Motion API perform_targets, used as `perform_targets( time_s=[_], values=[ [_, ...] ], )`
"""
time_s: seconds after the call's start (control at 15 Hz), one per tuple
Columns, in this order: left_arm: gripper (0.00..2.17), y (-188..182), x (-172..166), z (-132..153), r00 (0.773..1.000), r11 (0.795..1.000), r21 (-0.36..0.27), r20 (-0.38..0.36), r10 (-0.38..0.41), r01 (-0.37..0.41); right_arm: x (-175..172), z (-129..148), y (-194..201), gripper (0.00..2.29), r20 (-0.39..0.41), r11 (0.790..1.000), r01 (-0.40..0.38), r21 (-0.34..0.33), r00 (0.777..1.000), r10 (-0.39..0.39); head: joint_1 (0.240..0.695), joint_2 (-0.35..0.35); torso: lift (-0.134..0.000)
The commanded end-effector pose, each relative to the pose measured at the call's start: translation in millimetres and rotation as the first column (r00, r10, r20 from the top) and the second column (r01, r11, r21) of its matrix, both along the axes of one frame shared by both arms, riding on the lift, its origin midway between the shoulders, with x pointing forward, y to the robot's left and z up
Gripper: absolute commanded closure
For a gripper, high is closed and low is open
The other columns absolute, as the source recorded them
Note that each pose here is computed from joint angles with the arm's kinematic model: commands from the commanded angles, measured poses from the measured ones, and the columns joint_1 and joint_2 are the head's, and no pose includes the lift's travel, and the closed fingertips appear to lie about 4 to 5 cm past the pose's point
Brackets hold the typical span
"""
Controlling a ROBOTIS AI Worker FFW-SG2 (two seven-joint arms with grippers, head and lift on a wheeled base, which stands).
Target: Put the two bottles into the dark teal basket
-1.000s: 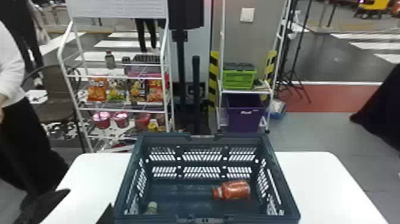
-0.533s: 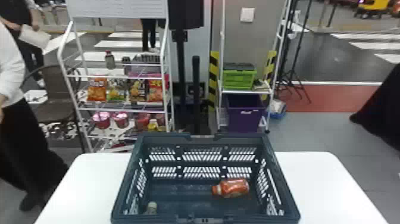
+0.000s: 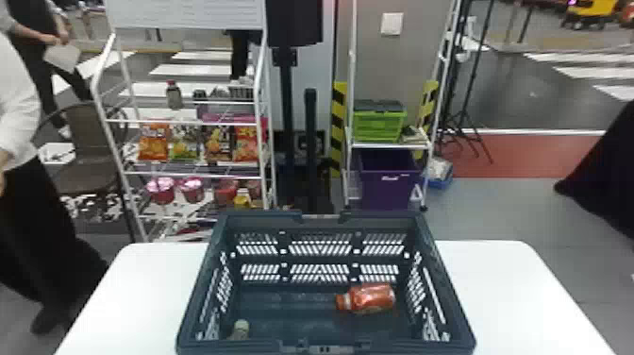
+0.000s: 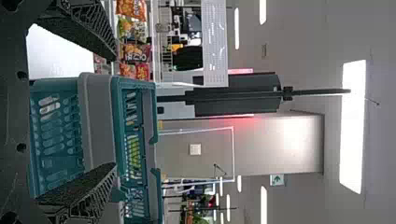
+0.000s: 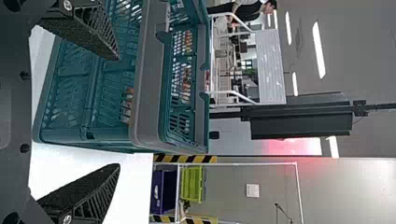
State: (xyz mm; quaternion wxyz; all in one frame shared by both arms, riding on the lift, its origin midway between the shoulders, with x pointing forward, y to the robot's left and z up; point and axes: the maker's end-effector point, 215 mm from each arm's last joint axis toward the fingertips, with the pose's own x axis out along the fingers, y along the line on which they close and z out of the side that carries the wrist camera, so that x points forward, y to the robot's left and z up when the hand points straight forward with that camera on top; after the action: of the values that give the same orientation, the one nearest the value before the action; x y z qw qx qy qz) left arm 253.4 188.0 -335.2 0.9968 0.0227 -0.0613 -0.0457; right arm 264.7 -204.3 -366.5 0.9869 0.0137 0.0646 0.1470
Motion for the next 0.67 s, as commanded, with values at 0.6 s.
perform_targets(
  time_s=[0.6],
  values=[
    [0.08,-13,-1,-23,0.996,1.000,0.008,-0.083,-0.014,0.015,-2,7,-13,0.07,0.025,0.999,0.019,0.032,0.999,-0.020,0.499,0.000,0.000]
  ],
)
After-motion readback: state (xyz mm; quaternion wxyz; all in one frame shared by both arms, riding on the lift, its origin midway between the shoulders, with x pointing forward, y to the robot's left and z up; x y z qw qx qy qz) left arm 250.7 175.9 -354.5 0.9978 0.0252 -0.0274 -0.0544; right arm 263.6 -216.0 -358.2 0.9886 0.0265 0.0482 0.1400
